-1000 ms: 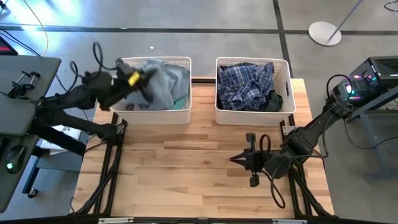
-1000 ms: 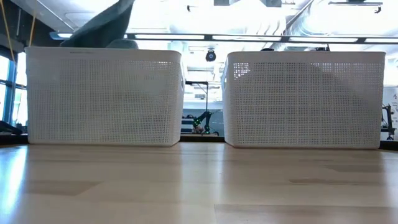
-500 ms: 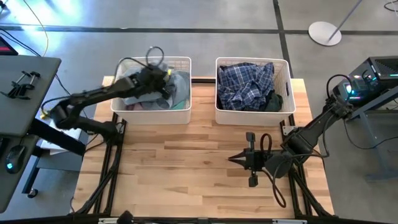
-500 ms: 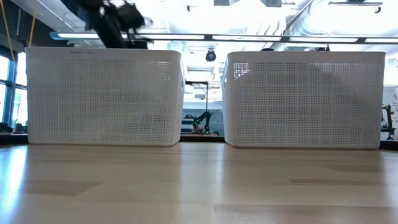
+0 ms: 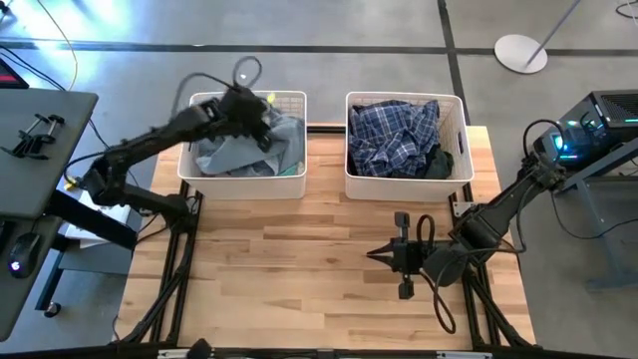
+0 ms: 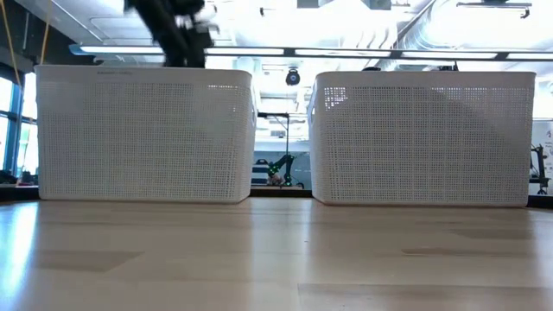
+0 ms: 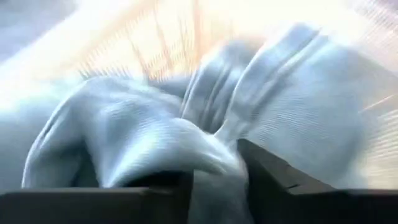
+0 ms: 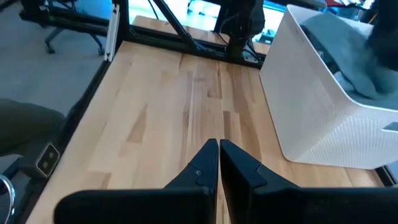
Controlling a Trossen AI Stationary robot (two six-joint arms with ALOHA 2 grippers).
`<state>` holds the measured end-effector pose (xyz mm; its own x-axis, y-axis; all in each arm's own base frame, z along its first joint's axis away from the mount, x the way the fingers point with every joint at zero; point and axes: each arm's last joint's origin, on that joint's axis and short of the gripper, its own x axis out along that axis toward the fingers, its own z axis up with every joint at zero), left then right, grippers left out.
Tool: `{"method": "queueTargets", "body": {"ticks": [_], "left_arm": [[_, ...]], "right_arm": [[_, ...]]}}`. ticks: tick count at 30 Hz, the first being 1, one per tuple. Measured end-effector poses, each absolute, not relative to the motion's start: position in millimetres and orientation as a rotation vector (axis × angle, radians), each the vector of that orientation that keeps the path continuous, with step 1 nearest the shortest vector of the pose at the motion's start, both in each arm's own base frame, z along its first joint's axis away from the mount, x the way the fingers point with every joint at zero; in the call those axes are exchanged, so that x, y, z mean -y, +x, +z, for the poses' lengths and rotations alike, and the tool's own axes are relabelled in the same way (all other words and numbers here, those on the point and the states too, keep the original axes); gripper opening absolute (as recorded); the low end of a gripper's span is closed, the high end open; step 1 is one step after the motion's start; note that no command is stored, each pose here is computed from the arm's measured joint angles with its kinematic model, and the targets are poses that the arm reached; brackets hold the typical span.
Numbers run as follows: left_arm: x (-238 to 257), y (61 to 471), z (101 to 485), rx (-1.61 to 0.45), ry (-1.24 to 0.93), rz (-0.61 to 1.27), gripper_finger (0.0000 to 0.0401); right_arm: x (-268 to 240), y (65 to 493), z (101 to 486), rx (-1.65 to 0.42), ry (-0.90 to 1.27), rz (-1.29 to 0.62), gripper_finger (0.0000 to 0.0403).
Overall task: Sort clothes
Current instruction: Put the light blue denim pants into the left white bin
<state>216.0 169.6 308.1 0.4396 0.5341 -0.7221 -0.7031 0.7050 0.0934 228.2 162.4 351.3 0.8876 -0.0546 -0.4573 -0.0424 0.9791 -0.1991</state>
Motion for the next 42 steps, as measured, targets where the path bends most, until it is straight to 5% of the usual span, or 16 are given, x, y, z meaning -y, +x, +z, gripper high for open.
{"method": "queueTargets", "body": {"ticks": [6,11,17,24,29,38,42], "left_arm": [[-150,200,384,-0.676,-0.341,0.717,0.0172],[-130,186,394,-0.708,-0.359,0.718,0.0178],[-133,182,344,-0.921,-0.427,0.77,0.0147],[-157,183,256,-1.012,-0.498,0.831,0.0104],[-168,176,237,-1.032,-0.546,0.797,0.0082],[-160,181,301,-0.802,-0.493,0.752,0.0074],[-143,184,339,-0.683,-0.436,0.682,0.0074]], "right_arm": [[-154,224,353,-0.485,-0.242,-0.082,0.0008],[-98,214,375,-0.455,-0.167,-0.311,0.0001],[3,204,381,-0.583,0.018,-0.54,0.0],[101,206,364,-0.7,0.181,-0.612,0.0],[156,217,329,-0.831,0.305,-0.583,0.0],[209,235,250,-1.166,0.435,-0.578,0.0],[212,234,244,-1.222,0.412,-0.606,0.0]]}}
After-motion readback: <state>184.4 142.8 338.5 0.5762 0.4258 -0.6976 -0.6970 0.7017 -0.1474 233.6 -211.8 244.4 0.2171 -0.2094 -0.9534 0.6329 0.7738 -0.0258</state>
